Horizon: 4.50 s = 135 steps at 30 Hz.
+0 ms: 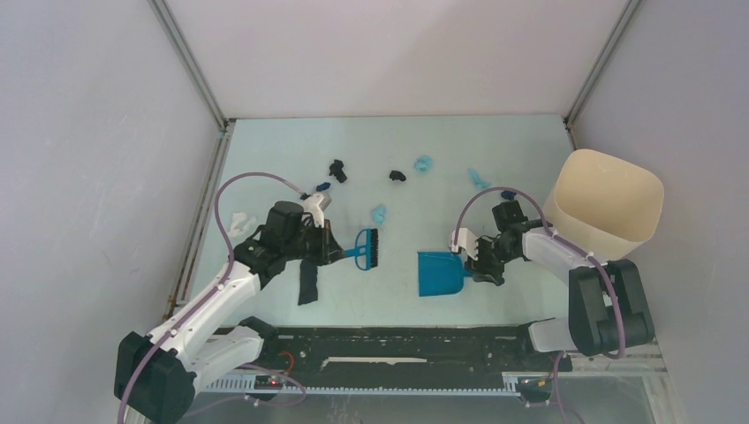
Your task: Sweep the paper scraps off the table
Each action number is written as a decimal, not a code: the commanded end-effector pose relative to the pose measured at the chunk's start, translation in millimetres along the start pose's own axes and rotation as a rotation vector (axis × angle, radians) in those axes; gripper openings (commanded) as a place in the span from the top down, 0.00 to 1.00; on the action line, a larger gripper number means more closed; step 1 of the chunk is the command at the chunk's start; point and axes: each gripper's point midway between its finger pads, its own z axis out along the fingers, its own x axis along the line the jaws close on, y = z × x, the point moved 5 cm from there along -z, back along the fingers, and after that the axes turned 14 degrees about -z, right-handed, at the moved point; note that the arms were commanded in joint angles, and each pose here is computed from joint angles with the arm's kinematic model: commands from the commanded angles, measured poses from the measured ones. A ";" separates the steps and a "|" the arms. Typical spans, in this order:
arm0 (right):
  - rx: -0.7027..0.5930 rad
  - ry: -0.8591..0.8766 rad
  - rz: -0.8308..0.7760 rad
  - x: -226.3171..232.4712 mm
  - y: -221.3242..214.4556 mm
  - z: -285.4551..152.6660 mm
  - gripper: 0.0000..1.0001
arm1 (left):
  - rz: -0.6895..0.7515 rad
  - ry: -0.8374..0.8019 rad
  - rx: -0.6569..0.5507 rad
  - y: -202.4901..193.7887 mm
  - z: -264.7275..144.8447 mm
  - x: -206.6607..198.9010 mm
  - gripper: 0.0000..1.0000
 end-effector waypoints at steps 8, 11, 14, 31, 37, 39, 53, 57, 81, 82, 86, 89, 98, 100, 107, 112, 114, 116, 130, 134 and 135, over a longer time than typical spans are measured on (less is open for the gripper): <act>0.038 0.019 -0.006 7.4 -2.5 -2.9 0.81 | 0.026 -0.043 -0.036 13.8 -3.7 -11.9 1.00; 0.037 -0.013 -0.019 7.8 10.6 -13.6 0.91 | 0.026 -0.039 -0.043 14.8 -4.1 -11.7 1.00; 0.019 -0.070 -0.010 5.4 26.3 -29.4 1.00 | 0.023 -0.045 -0.048 17.3 -4.1 -13.9 1.00; -0.421 -0.462 0.345 -48.0 137.6 -169.1 1.00 | -0.045 -0.499 -0.002 28.4 30.7 -147.7 1.00; -0.489 -0.604 0.355 -63.7 151.2 -194.1 1.00 | -0.200 -0.679 0.104 14.3 86.9 -214.4 1.00; -0.528 -0.623 0.352 -64.1 157.9 -201.2 1.00 | -0.225 -0.740 0.180 3.5 98.6 -238.6 1.00; -0.610 -0.652 0.283 -54.8 169.1 -206.5 1.00 | -0.347 -0.613 0.408 -61.0 192.5 -286.3 1.00; -0.604 -0.667 0.264 -50.7 166.5 -203.1 1.00 | -0.393 -0.534 0.458 -79.8 224.5 -293.2 1.00; -0.582 -0.633 0.217 -37.7 161.1 -184.4 1.00 | -0.148 0.095 0.369 -39.9 185.7 -148.9 1.00; -0.580 -0.636 0.219 -38.2 160.3 -184.6 1.00 | -0.134 0.126 0.351 -29.8 176.4 -135.7 1.00; -0.578 -0.645 0.236 -41.1 158.1 -185.0 1.00 | -0.064 0.222 0.275 8.1 133.3 -95.4 1.00; -0.577 -0.641 0.251 -42.8 155.2 -183.4 1.00 | 0.013 0.248 0.172 39.0 99.3 -91.9 1.00; -0.541 -0.716 0.374 -61.7 133.5 -185.2 1.00 | -0.073 -0.170 -0.100 106.7 105.1 -177.1 1.00; -0.535 -0.739 0.401 -65.5 126.9 -187.1 1.00 | -0.174 -0.235 -0.126 119.4 126.5 -192.0 1.00; -0.565 -0.725 0.405 -64.6 115.8 -184.5 1.00 | -0.316 -0.401 -0.247 167.4 199.0 -226.9 1.00; -0.582 -0.694 0.367 -61.6 119.2 -183.8 1.00 | -0.404 -0.507 -0.184 172.8 276.9 -252.0 1.00; -0.586 -0.687 0.365 -61.5 119.4 -183.1 1.00 | -0.418 -0.527 -0.180 171.4 301.7 -261.9 1.00; -0.584 -0.688 0.370 -62.3 118.8 -182.6 1.00 | -0.460 -0.528 -0.175 170.8 321.3 -269.1 1.00; -0.564 -0.656 0.401 -66.6 106.6 -174.5 1.00 | -0.642 -0.265 -0.009 96.9 364.7 -228.9 1.00; -0.567 -0.636 0.406 -66.6 107.1 -171.1 1.00 | -0.649 -0.175 -0.034 90.1 350.2 -207.5 1.00; -0.563 -0.638 0.405 -67.0 106.7 -170.9 1.00 | -0.654 -0.154 -0.043 88.3 345.7 -200.3 1.00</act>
